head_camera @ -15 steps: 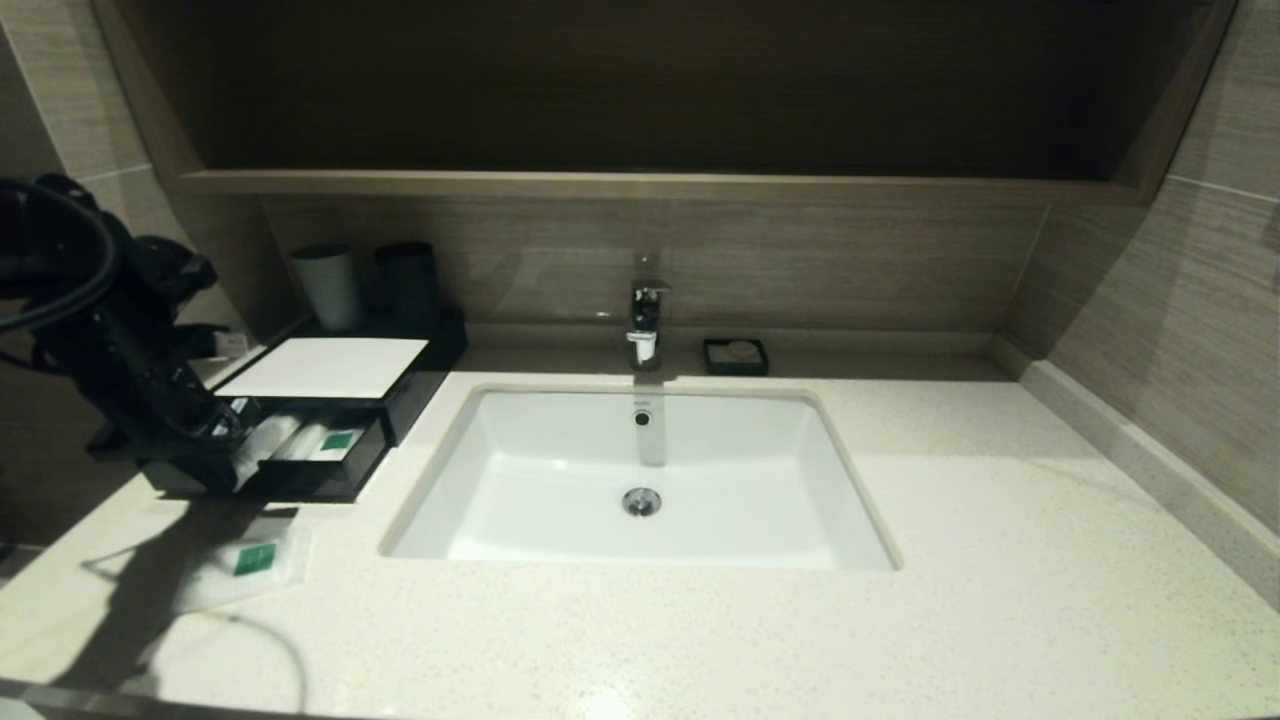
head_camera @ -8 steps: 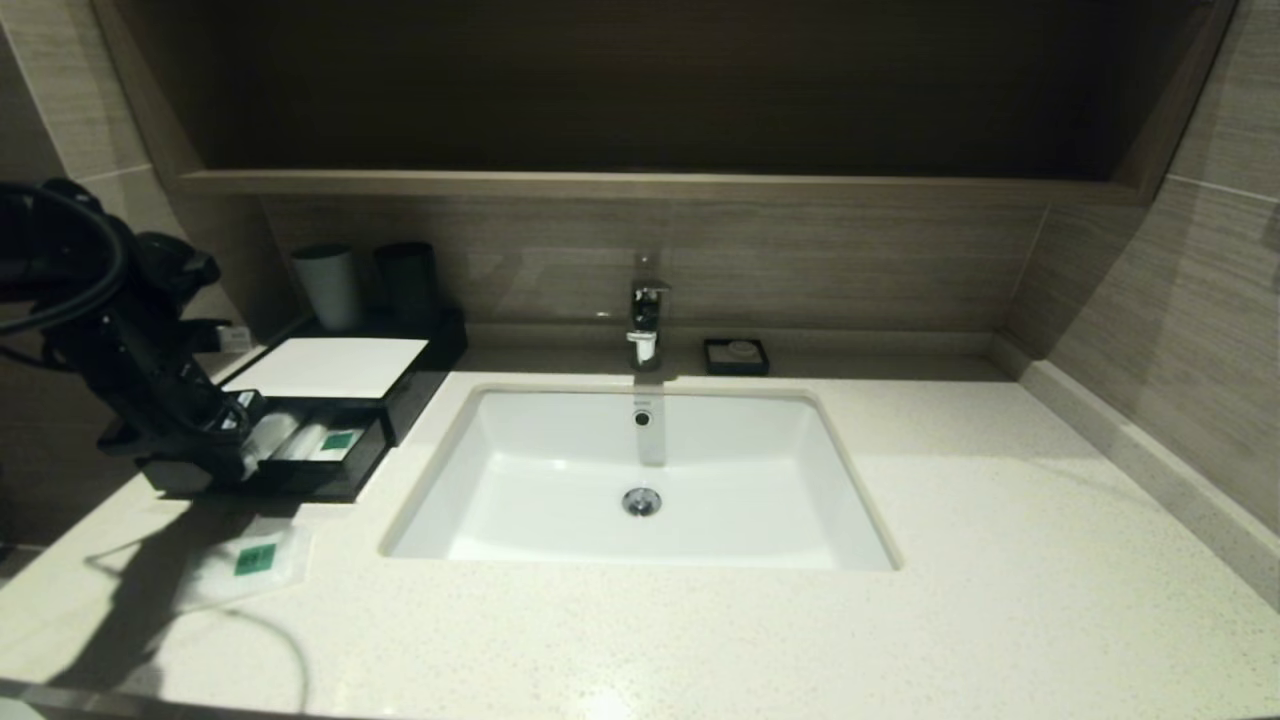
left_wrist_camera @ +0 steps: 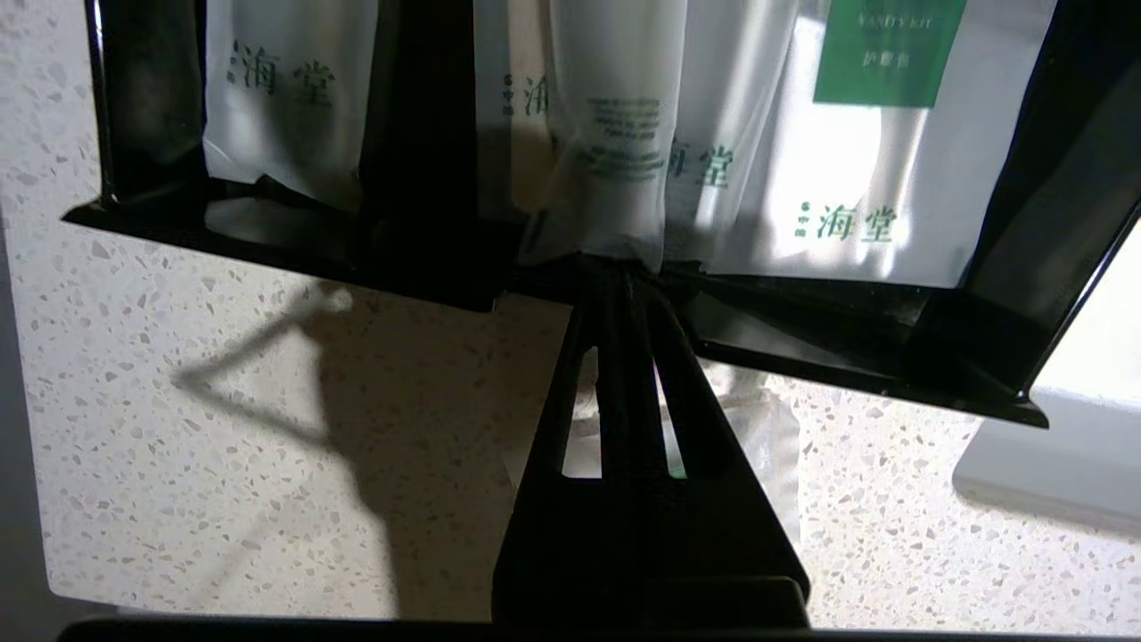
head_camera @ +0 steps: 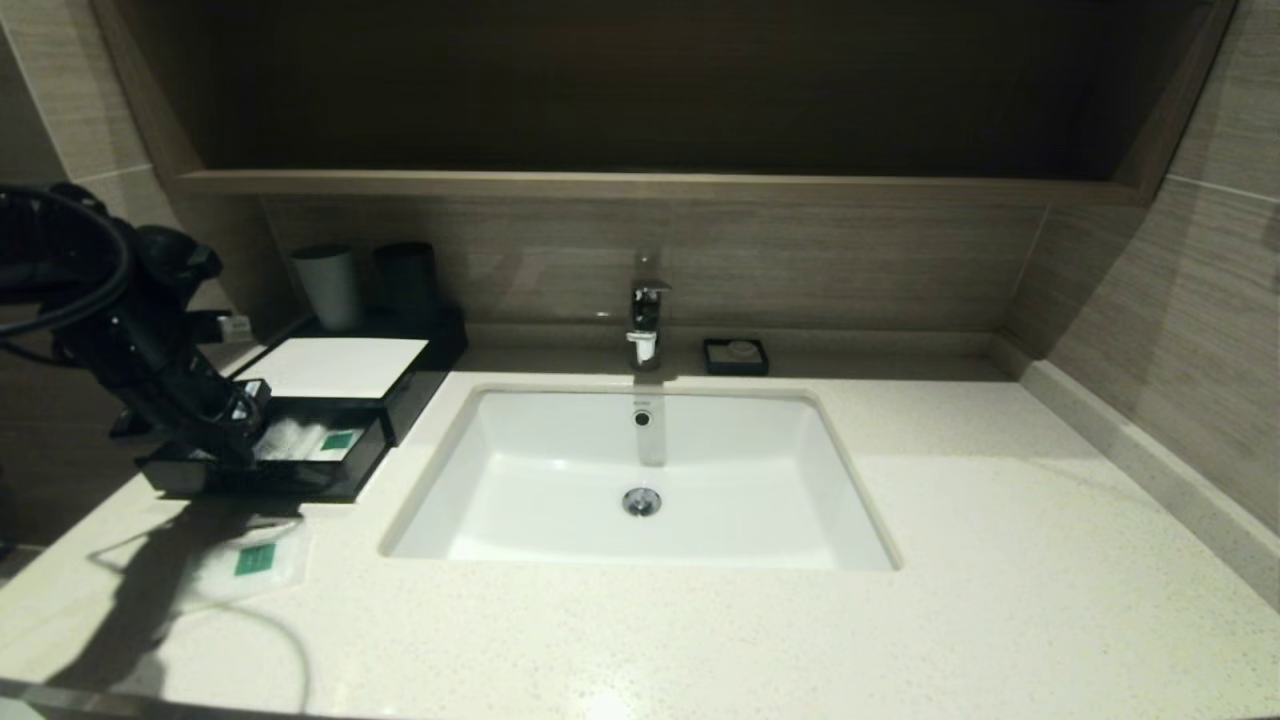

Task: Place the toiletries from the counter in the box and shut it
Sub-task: Place the bathroom toiletry into the drawer

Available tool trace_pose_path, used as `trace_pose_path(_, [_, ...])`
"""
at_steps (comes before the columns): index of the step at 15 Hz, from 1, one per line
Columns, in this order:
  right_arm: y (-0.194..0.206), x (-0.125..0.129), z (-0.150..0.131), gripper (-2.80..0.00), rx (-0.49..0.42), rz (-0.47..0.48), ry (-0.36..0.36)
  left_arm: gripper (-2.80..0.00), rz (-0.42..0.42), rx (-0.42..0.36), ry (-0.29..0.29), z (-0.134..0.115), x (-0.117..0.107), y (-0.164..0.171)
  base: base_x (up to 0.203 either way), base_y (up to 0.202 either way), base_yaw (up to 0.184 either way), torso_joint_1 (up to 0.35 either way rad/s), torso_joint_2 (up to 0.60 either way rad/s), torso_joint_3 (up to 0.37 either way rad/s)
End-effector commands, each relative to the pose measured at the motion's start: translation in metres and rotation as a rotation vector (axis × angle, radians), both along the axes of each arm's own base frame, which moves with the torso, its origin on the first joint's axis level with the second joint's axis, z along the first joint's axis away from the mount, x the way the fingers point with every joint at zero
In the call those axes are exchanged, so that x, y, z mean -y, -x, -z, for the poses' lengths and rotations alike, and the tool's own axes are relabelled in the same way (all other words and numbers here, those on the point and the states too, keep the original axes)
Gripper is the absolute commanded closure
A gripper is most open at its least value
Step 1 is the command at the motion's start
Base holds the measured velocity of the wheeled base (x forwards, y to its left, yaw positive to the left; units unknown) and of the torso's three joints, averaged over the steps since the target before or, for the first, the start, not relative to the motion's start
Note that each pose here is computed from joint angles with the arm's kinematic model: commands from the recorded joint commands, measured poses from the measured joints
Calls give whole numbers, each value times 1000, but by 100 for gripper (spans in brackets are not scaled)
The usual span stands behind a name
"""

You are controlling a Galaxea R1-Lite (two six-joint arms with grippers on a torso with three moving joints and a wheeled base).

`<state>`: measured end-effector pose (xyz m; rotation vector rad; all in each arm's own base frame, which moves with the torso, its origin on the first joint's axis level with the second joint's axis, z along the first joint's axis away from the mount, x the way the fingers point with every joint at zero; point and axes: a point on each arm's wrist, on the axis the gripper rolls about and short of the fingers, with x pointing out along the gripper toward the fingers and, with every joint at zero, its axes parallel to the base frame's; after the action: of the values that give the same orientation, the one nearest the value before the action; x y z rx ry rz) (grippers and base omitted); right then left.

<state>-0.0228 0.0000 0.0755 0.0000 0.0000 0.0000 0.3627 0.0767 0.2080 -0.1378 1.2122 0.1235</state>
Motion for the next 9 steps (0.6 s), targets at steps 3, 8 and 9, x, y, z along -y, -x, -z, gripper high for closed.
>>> trace_pose_path(3, [0,0,0,0,0,0,0,0,-2,0,1,3,-1,-3,0,0,0,0,0,0])
trace_pose_path(8, [0,0,0,0,0,0,0,0,-19,79,-4,-23,2,12,0,0,0,0,0,0])
trace_pose_path(9, [0,0,0,0,0,0,0,0,-17,102,-6,-34,4,20,0,0,0,0,0,0])
